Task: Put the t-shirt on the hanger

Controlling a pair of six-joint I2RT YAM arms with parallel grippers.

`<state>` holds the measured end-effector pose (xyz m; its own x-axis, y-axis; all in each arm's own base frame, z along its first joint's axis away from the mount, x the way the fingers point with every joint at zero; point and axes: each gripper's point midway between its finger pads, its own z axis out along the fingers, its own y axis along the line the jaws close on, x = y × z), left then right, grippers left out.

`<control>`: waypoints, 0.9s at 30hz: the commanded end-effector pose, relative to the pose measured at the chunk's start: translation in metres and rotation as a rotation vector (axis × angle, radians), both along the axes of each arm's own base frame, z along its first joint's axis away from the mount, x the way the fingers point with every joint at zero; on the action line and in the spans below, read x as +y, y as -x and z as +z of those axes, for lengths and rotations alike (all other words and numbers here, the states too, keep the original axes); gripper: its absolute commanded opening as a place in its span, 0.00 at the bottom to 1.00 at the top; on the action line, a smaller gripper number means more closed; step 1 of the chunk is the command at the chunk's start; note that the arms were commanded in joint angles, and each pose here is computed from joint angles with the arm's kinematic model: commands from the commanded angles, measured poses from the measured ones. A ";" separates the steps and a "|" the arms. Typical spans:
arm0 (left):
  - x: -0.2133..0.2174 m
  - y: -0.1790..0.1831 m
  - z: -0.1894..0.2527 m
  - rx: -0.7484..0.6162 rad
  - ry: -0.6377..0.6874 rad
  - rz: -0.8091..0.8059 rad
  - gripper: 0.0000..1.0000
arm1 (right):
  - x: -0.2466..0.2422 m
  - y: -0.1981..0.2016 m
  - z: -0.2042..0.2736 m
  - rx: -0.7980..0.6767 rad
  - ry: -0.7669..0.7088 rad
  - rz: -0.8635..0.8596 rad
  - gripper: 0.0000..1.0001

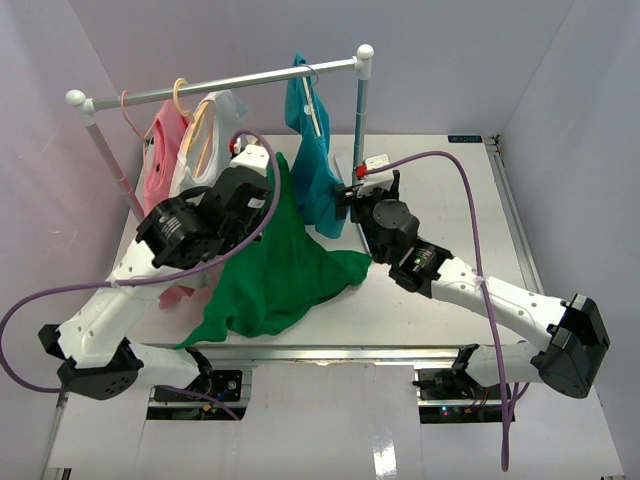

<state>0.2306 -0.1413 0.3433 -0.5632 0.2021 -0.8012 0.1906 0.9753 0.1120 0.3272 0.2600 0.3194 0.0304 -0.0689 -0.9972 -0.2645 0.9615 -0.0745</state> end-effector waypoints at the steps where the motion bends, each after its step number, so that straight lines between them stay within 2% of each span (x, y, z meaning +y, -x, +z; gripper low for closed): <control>1: 0.005 -0.024 0.045 -0.156 0.027 0.078 0.00 | 0.000 0.004 0.011 -0.009 -0.046 0.029 0.81; 4: -0.004 -0.039 0.054 -0.184 0.047 0.051 0.00 | -0.001 0.003 0.009 -0.005 -0.043 0.035 0.82; 11: 0.005 -0.084 0.077 -0.251 0.105 0.093 0.00 | 0.001 0.002 -0.003 0.021 -0.056 0.066 0.82; 13: -0.002 -0.094 0.086 -0.284 0.120 0.053 0.00 | 0.003 -0.001 -0.007 0.029 -0.057 0.074 0.82; 21: -0.013 -0.128 0.101 -0.335 0.088 0.038 0.00 | 0.002 -0.002 -0.015 0.052 -0.079 0.095 0.81; 27: 0.006 -0.156 0.106 -0.393 0.025 0.133 0.00 | 0.005 0.000 -0.013 0.053 -0.097 0.120 0.81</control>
